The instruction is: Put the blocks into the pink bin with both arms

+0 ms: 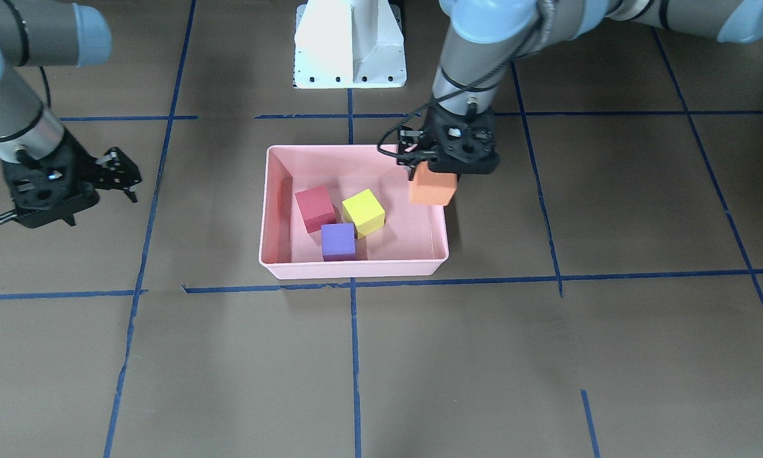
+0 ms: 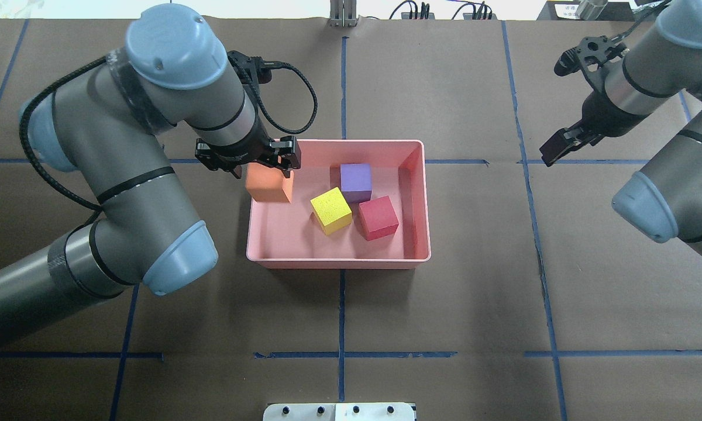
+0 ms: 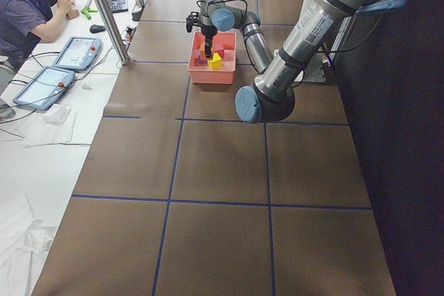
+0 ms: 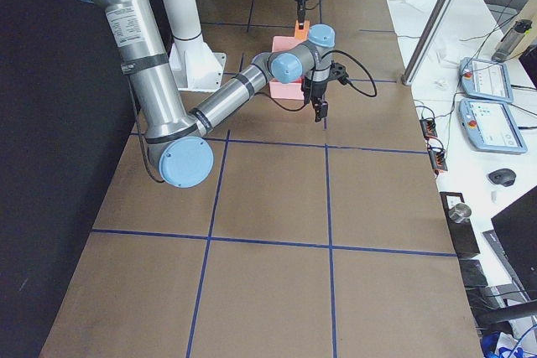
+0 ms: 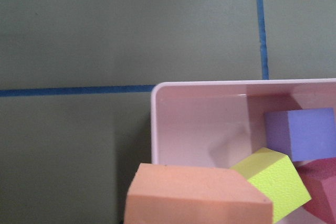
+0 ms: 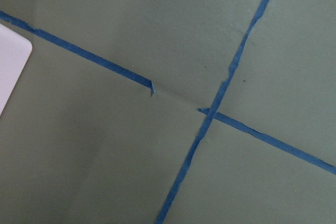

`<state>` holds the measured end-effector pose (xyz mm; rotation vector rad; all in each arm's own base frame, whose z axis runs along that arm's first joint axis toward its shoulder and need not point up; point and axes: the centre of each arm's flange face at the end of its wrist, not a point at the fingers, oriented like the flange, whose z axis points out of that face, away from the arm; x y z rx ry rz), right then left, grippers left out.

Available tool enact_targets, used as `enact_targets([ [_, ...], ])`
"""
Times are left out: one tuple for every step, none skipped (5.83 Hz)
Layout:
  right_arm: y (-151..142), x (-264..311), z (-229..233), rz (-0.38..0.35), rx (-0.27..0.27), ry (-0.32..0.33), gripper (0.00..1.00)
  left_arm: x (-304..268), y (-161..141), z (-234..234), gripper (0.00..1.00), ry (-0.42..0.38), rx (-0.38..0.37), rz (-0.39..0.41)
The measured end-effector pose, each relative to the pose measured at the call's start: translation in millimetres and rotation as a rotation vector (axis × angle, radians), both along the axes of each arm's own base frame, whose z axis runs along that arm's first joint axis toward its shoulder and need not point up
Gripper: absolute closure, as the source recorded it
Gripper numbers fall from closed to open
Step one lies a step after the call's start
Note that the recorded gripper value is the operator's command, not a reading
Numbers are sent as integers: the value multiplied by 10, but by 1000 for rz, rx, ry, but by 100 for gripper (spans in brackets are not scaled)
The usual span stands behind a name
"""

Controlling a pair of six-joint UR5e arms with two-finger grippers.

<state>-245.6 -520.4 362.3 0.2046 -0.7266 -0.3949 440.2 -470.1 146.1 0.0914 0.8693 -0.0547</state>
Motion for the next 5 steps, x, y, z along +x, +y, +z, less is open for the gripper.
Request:
enact_targets([
  [23, 137, 116, -5, 4, 10, 0, -43, 96, 16, 0, 1, 13, -4],
  [60, 279, 229, -16, 6, 14, 0, -244, 169, 189, 0, -13, 67, 31],
  [80, 526, 412, -38, 10, 11, 0, -560, 164, 443, 0, -33, 134, 95],
  [116, 925, 693, -72, 24, 6, 0, -962, 25, 772, 0, -54, 192, 181],
  [209, 1405, 1041, -102, 44, 10, 0, -1473, -186, 1192, 0, -80, 251, 266],
])
